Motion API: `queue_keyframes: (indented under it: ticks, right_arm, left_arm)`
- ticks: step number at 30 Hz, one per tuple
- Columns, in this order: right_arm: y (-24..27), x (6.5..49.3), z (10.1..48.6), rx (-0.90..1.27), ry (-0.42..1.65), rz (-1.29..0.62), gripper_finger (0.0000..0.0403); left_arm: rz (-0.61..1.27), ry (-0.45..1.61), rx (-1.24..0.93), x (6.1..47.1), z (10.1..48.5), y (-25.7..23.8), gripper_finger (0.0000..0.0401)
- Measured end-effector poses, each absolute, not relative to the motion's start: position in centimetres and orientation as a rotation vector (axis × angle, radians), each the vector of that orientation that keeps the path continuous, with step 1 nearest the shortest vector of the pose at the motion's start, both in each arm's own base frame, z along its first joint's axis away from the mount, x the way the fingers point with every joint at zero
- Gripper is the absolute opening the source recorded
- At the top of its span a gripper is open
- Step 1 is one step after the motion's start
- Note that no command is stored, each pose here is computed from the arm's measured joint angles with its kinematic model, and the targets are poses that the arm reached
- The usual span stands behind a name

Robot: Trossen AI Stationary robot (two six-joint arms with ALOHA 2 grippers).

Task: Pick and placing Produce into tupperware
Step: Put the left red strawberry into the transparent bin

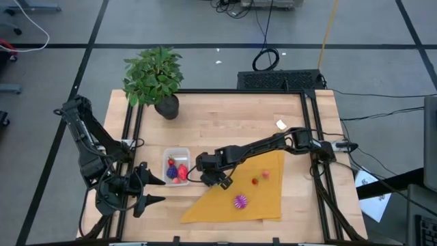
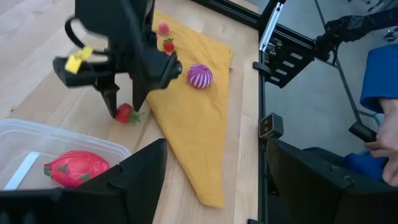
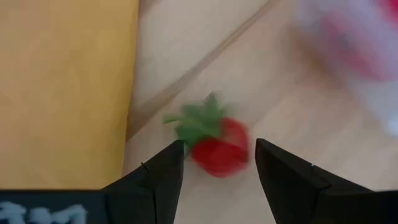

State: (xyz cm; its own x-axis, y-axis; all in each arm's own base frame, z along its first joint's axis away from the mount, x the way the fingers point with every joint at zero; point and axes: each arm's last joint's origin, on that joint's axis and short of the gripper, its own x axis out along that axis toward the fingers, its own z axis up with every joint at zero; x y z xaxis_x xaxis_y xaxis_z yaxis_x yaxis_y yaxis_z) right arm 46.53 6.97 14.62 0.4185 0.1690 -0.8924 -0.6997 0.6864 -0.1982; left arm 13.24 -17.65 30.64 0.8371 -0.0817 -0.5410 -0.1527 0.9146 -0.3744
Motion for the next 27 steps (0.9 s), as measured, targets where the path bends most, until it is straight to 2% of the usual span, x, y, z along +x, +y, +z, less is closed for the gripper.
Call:
queue_keyframes:
  ticks: [16, 27]
  right_arm:
    - [7.16, 46.70, 13.60, -0.617, 1.012, 0.594, 0.0188]
    - [7.31, 46.81, 13.53, -0.617, 0.999, 0.590, 0.0132]
  left_arm:
    - [0.033, 0.586, -0.415, 13.23, 30.64, -17.66, 0.0280]
    - [0.033, 0.586, -0.415, 13.23, 30.64, -17.66, 0.0280]
